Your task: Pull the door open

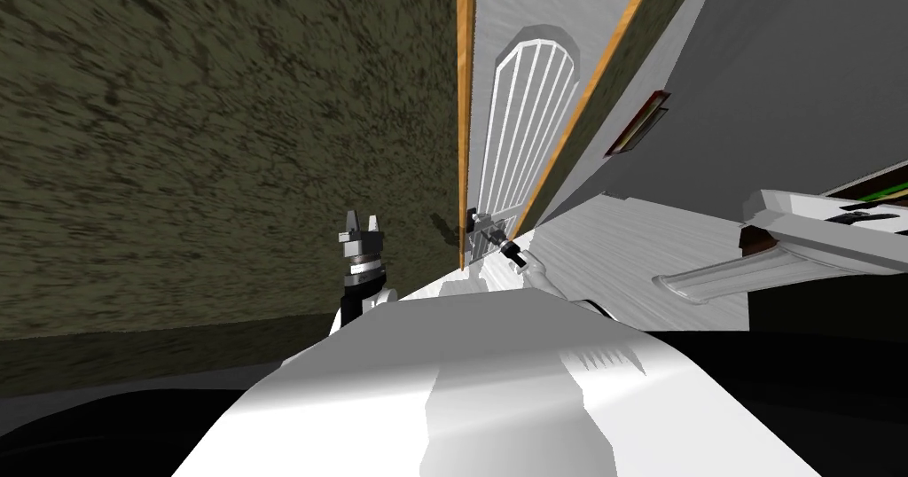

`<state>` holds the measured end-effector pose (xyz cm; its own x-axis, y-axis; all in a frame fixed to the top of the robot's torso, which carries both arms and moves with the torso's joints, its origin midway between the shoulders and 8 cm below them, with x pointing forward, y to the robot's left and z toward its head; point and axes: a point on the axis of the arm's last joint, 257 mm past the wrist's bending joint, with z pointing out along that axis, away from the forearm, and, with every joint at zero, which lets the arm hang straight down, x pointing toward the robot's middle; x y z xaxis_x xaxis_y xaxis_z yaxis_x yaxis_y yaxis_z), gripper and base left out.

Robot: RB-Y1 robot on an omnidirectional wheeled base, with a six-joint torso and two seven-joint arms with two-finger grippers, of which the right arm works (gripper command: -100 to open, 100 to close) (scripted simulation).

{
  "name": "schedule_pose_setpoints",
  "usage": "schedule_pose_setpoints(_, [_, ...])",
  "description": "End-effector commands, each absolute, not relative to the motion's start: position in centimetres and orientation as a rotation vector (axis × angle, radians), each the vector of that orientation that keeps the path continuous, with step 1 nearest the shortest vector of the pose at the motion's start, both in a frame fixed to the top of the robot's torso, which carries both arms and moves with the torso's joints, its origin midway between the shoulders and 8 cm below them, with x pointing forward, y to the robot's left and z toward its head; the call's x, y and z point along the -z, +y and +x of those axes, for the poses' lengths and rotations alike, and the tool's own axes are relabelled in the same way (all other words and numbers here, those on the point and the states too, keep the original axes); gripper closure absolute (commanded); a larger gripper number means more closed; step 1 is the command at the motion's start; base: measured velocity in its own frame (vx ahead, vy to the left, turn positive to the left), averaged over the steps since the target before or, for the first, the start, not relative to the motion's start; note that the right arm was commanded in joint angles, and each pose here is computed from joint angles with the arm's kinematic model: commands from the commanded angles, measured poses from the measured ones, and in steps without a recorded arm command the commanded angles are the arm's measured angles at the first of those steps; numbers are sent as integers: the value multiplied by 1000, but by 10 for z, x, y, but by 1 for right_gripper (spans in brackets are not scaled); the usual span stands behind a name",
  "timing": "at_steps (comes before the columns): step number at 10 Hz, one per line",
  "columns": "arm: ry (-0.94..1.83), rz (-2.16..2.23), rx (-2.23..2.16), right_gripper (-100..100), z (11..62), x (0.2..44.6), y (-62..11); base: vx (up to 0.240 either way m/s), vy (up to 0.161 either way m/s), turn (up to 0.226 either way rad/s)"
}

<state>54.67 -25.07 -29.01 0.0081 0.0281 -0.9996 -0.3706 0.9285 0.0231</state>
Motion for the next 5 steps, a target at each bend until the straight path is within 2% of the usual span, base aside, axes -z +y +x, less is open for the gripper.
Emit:
schedule_pose_setpoints(1, [1549,-299,-302,-100,548,296,-253,80,-40,24])
schedule_pose_setpoints(3, [1545,-288,-303,-100,548,294,-253,75,7,24])
schedule_pose_setpoints(5, [1547,-283,-299,-100,549,294,-253,182,45,30])
